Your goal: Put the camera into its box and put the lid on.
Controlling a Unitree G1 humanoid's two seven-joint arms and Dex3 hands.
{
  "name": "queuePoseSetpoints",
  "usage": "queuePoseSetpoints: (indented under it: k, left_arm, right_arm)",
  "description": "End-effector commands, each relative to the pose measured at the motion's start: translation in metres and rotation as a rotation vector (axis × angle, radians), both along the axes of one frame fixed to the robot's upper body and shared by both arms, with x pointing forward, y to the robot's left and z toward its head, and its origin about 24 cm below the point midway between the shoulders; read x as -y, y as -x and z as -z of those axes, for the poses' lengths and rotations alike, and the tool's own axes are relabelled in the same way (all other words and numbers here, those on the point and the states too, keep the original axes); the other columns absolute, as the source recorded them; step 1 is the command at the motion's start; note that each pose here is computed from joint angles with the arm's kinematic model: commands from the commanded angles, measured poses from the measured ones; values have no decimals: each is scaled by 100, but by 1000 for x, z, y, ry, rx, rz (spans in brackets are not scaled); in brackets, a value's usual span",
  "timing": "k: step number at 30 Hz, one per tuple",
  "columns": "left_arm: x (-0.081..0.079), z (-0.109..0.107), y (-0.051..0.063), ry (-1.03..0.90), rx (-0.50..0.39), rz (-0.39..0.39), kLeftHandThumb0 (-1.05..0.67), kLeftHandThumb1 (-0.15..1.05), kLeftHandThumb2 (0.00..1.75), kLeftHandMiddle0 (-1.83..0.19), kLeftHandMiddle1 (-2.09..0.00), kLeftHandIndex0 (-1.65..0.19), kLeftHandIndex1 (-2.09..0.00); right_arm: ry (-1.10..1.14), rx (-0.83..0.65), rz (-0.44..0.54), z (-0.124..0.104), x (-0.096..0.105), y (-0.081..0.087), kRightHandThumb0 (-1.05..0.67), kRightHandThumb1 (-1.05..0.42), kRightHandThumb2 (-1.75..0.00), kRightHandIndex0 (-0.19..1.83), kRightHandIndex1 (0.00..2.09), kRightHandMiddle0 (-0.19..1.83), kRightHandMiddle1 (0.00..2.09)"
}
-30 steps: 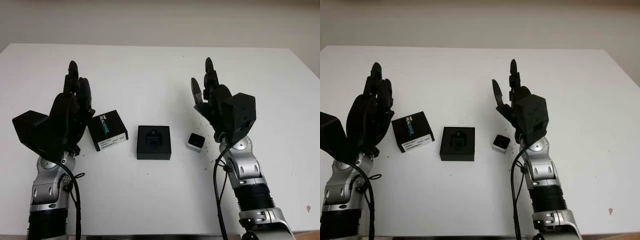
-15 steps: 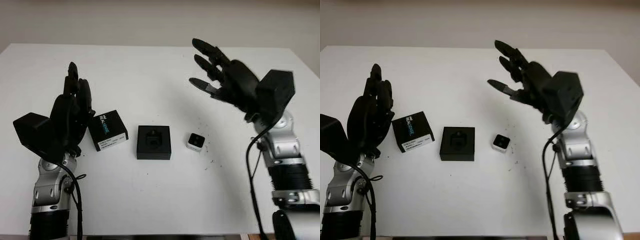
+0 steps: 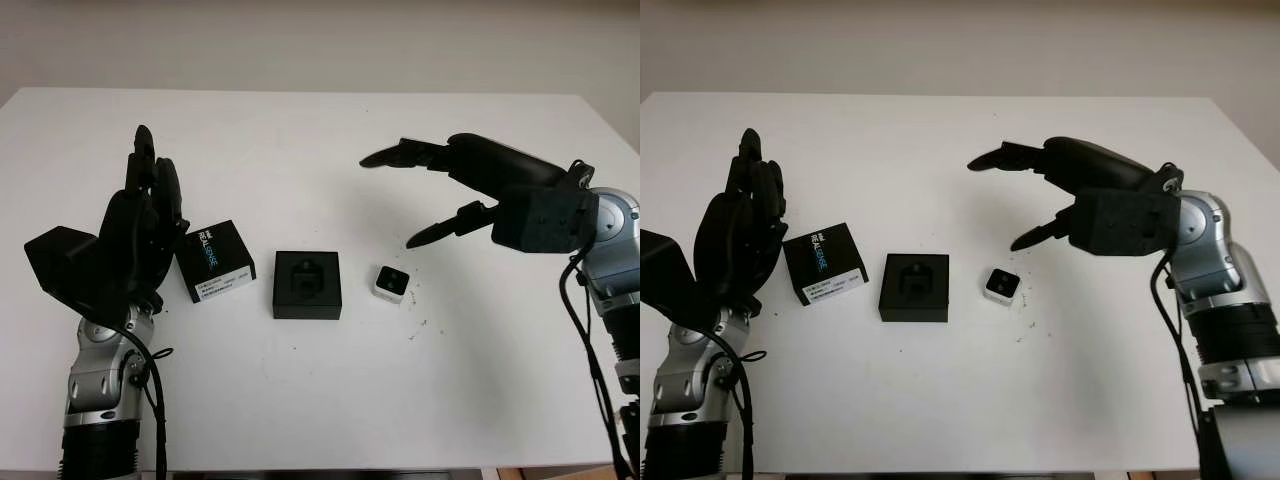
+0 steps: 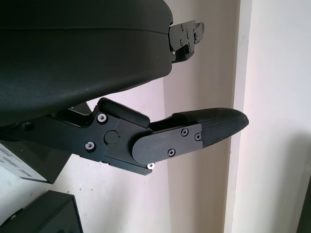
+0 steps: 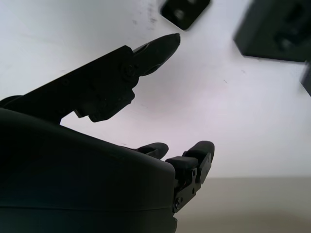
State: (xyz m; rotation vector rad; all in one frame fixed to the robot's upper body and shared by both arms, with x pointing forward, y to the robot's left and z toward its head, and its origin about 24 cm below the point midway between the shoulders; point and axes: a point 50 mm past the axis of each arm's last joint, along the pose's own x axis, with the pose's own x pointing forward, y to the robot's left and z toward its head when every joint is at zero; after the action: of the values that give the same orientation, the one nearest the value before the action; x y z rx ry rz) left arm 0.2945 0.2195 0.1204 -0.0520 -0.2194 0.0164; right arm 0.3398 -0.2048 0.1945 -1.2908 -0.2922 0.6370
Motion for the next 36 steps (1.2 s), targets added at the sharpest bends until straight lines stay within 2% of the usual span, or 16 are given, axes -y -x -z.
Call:
queuePoseSetpoints:
  k: [1, 6, 12, 18, 26, 36]
  left_arm:
    - [-3, -5, 0, -4, 19, 2, -76, 105, 66, 19, 0, 19, 0]
    - [-4, -5, 0, -7, 14, 2, -75, 105, 66, 19, 0, 19, 0]
    - [-4, -4, 0, -10, 13, 0, -74, 105, 68, 19, 0, 19, 0]
    - [-4, -3, 0, -9, 10, -4, -75, 105, 67, 19, 0, 19, 0]
    - [-5, -3, 2, -13, 8, 2, -74, 105, 68, 19, 0, 19, 0]
    - [-4, -4, 2, -16, 7, -16, -74, 105, 68, 19, 0, 19, 0]
  right_arm:
    - [67, 24, -37, -3, -1, 4, -19, -76, -6, 35, 12, 38, 15]
    - [208, 60, -118, 8, -5, 9, -22, -77, -6, 41, 13, 43, 14]
    - [249, 57, -152, 15, -6, 10, -19, -80, -7, 43, 13, 45, 12]
    - [231, 55, -171, 22, -5, 10, -19, -82, -6, 47, 14, 47, 13]
    - [208, 85, -190, 35, -2, 8, -28, -81, -5, 55, 17, 54, 16]
    - [196, 72, -192, 50, 0, 7, -32, -83, -6, 57, 19, 55, 20]
